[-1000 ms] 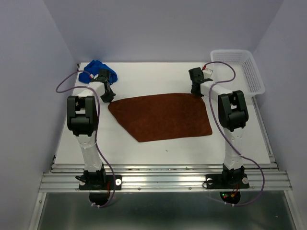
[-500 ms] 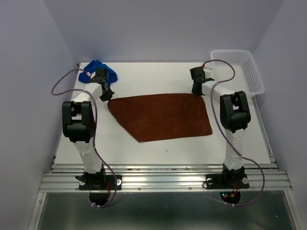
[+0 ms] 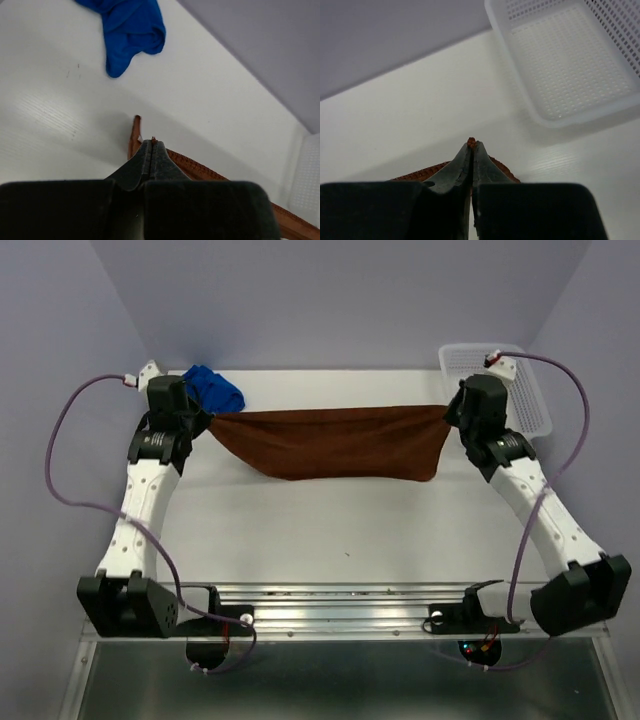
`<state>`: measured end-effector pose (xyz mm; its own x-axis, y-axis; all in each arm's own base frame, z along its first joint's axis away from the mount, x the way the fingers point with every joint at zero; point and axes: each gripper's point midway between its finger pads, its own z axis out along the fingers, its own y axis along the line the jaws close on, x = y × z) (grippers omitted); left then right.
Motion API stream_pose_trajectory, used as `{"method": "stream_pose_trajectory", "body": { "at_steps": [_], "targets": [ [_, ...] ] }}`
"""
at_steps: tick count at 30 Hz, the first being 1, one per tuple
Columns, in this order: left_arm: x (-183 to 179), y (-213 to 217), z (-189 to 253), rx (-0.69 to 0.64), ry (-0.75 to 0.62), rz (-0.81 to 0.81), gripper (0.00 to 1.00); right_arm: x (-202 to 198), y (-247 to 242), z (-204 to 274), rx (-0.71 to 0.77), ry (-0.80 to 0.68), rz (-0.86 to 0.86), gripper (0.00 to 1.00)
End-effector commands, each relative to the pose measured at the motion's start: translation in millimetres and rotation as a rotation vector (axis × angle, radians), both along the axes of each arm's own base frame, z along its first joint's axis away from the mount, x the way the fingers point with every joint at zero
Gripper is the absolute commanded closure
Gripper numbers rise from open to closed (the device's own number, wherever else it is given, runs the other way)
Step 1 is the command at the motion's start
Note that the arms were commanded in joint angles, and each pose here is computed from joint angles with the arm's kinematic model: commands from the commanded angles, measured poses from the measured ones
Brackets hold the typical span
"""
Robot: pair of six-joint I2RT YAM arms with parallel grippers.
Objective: Roll the towels
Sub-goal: Flatten the towel
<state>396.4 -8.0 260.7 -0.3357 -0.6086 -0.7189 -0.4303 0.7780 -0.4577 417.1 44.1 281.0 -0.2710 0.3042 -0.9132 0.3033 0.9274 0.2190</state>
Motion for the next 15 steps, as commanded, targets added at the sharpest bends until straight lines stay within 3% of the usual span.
{"method": "stream_pose_trajectory", "body": {
  "at_steps": [1,7,15],
  "targets": [
    [-46.3,-3.0,81.7,-0.005,-0.231,-0.027,1.0,-34.2,-4.8,49.5,0.028,-0.128,0.046,0.99],
    [-124.1,-2.6,151.1,-0.016,-0.438,-0.041,1.0,-111.9,10.1,120.2,0.11,-0.285,0.234,0.99],
    [-198.4,-3.9,197.0,-0.038,-0.587,-0.062,1.0,-194.3,13.8,167.0,0.182,-0.421,0.358,0.99]
  ]
}}
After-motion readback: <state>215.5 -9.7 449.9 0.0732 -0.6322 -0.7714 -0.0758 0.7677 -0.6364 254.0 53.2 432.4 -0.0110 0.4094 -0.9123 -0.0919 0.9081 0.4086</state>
